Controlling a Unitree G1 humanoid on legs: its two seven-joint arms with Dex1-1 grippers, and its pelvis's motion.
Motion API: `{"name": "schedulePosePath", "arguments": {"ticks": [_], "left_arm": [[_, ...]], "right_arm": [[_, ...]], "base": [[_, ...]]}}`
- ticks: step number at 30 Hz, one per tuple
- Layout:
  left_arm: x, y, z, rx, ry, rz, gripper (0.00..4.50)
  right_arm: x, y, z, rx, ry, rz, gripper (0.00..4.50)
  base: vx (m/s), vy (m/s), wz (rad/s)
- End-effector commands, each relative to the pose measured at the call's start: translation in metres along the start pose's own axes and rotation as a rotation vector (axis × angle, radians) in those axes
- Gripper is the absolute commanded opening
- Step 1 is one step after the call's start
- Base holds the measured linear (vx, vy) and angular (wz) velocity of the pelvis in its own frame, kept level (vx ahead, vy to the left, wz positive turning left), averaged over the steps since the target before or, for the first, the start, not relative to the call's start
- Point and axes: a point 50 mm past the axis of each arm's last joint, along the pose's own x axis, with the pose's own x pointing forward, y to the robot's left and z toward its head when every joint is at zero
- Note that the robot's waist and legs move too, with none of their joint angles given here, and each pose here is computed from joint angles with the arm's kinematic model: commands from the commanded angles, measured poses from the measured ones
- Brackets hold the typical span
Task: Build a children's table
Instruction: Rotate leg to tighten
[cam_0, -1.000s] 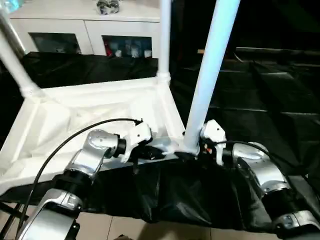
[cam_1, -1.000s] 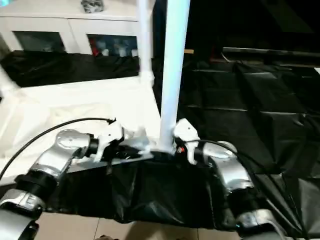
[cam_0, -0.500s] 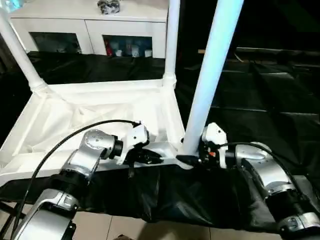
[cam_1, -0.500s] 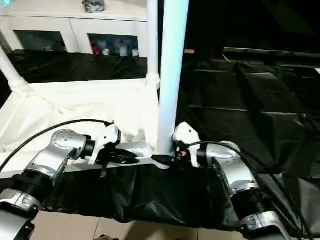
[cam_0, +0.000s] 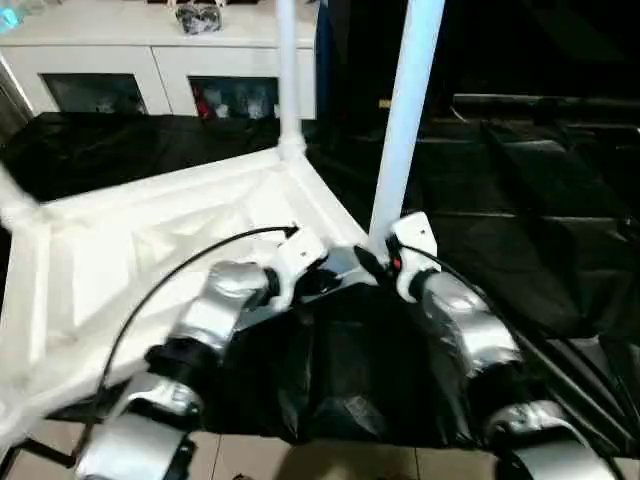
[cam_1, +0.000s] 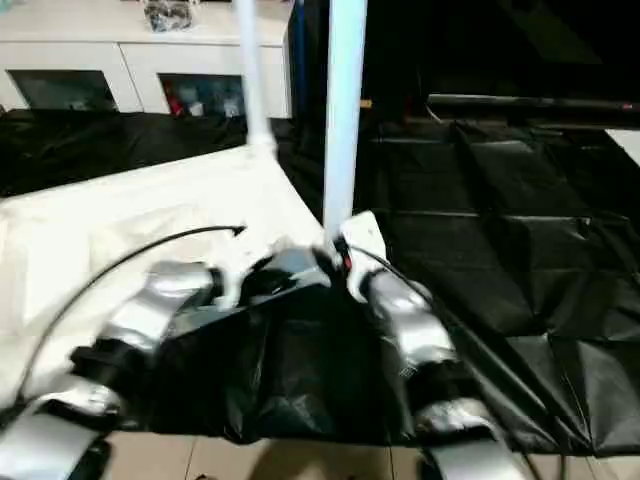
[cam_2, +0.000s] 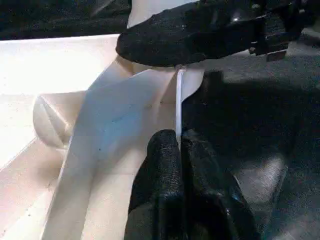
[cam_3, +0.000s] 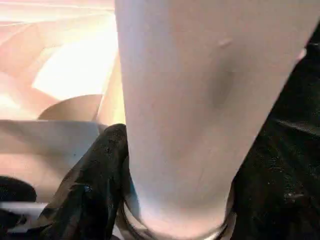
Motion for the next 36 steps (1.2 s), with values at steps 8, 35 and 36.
{"name": "schedulePosePath", "arguments": {"ticks": [8,35,36], "left_arm": [[0.004,-0.01,0.024,0.071,-0.12,-0.09,0.0],[-0.037,0.001,0.006,0.133,-0.094,-0.35,0.0],[-0.037,0.001,0.006,0.131,-0.097,-0.35,0.0]], "right_arm": [[0.008,0.023,-0.004,-0.025,0.021,0.129,3.67],[-0.054,0.013,-0.008,-0.176,0.037,0.808,3.01],[-0.054,0.014,-0.008,-0.172,0.037,0.811,2.94]], "base": [[0.0,0.0,0.0],[0.0,0.0,0.0],[0.0,0.0,0.0]]}}
